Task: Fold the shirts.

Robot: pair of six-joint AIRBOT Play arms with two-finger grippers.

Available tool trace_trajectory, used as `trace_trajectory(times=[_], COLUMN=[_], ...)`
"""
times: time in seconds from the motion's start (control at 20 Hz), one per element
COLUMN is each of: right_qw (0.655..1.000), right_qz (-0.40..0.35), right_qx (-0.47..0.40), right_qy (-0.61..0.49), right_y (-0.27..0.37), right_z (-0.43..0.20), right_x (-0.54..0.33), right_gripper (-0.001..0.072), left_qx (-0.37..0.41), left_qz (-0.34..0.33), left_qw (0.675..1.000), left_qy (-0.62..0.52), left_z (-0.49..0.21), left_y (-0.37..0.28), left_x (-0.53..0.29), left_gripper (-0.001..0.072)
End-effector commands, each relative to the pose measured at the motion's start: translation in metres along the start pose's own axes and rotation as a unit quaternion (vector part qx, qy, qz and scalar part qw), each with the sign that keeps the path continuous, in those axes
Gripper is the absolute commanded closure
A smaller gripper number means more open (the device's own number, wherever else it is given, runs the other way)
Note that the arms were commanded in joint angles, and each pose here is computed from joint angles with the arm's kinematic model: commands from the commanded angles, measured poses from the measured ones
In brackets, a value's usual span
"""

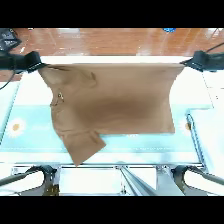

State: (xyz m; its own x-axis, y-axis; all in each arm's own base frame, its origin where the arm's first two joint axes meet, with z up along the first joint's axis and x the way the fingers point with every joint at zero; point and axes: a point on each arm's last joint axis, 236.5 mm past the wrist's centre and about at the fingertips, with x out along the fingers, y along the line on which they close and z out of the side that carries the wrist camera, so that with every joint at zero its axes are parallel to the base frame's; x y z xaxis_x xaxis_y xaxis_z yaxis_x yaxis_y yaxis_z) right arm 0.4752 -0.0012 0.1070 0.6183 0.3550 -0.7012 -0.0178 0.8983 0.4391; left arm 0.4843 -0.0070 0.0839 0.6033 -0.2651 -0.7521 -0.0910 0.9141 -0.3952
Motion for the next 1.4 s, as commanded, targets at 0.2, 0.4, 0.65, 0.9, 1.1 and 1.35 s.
trace_trajectory(times=[0.2,0.4,0.65,0.9,1.1,1.35], right_qw=[0.996,0.997,0.980,0.964,0.961,0.967], right_qz=[0.013,0.020,-0.035,-0.040,-0.059,-0.134], right_qx=[0.077,0.057,0.022,0.049,0.084,0.095], right_qy=[0.034,0.056,0.195,0.259,0.256,0.195], right_y=[-0.044,-0.042,-0.076,-0.088,-0.096,-0.133], right_z=[0.030,0.024,-0.049,-0.109,-0.113,-0.069], right_x=[0.117,0.106,0.091,0.106,0.105,0.010], right_gripper=[0.0686,0.0686,0.0686,0.0686,0.0299,0.0298], left_qx=[-0.088,-0.043,0.013,-0.015,-0.011,-0.032], left_qz=[-0.027,-0.036,-0.007,-0.001,0.000,0.014], left_qw=[0.994,0.993,0.968,0.946,0.926,0.940], left_qy=[0.056,0.104,0.249,0.324,0.377,0.338], left_z=[0.014,-0.006,-0.089,-0.154,-0.177,-0.142], left_y=[0.010,0.007,0.027,0.043,0.041,0.062], left_x=[0.109,0.089,0.076,0.085,0.070,0.002], left_gripper=[0.0691,0.0691,0.0691,0.0689,0.0200,0.0200])
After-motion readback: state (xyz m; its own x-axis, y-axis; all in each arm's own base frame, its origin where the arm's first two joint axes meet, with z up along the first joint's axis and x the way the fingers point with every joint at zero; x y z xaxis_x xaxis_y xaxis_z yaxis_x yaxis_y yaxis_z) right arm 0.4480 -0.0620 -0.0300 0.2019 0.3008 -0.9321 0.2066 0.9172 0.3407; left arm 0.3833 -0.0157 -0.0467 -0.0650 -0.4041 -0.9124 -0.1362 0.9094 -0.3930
